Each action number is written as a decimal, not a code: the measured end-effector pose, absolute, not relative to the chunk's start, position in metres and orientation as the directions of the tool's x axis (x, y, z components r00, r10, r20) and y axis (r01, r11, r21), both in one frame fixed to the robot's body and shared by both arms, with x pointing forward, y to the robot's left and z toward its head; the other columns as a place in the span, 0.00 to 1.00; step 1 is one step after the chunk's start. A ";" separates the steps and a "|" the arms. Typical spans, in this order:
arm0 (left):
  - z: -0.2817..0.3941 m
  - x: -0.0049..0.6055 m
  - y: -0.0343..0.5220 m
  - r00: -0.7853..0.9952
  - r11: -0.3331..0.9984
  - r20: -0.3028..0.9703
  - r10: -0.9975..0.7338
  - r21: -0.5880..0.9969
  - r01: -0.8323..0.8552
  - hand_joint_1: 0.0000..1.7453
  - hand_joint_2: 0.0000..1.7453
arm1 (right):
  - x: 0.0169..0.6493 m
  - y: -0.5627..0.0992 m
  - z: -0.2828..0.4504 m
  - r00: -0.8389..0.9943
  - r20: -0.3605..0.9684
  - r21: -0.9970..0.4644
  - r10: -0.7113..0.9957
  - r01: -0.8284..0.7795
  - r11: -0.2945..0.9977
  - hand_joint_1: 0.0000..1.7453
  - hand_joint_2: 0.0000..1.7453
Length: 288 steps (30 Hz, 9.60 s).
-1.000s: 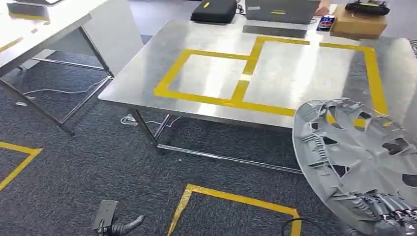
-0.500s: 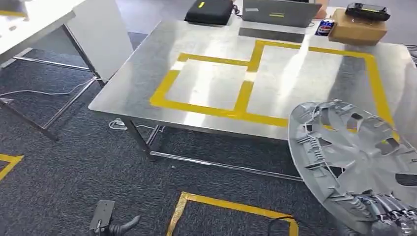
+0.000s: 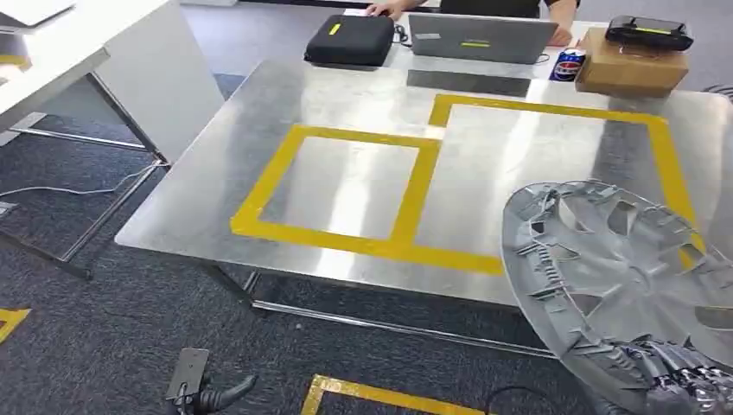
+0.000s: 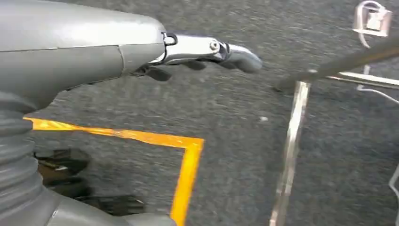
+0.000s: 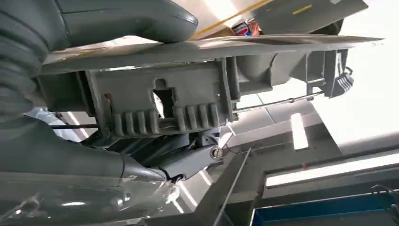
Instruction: Take the parts from the cabinet and place them on the table.
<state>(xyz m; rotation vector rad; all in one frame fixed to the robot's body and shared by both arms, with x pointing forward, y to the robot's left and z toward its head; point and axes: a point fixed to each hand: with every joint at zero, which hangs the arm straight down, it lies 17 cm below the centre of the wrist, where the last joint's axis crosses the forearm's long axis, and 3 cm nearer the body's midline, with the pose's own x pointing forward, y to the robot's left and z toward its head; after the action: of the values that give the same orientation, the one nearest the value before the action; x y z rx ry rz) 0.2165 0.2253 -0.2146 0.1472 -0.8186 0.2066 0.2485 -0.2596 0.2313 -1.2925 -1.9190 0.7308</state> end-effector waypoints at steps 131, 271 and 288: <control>-0.208 0.223 0.162 0.666 0.994 0.743 -0.070 0.000 0.105 0.00 1.00 | 0.399 -0.362 0.021 -0.169 0.109 -0.991 0.980 -0.091 0.095 1.00 1.00; -0.216 0.212 0.252 0.654 0.964 0.750 0.099 0.091 -0.250 0.00 0.00 | 0.264 -0.218 0.228 -0.529 0.465 -0.698 0.710 0.275 0.662 0.00 0.00; -0.218 0.201 0.265 0.650 0.944 0.749 0.130 0.107 -0.311 0.00 0.00 | 0.260 -0.269 0.223 -0.400 0.481 -0.653 0.780 0.429 0.624 0.00 0.00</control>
<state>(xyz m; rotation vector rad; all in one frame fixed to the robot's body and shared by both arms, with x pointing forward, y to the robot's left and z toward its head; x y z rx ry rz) 0.2006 0.2653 -0.2184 0.2345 -0.8274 0.2528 0.2600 -0.2685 0.2226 -0.9471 -2.0428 0.5548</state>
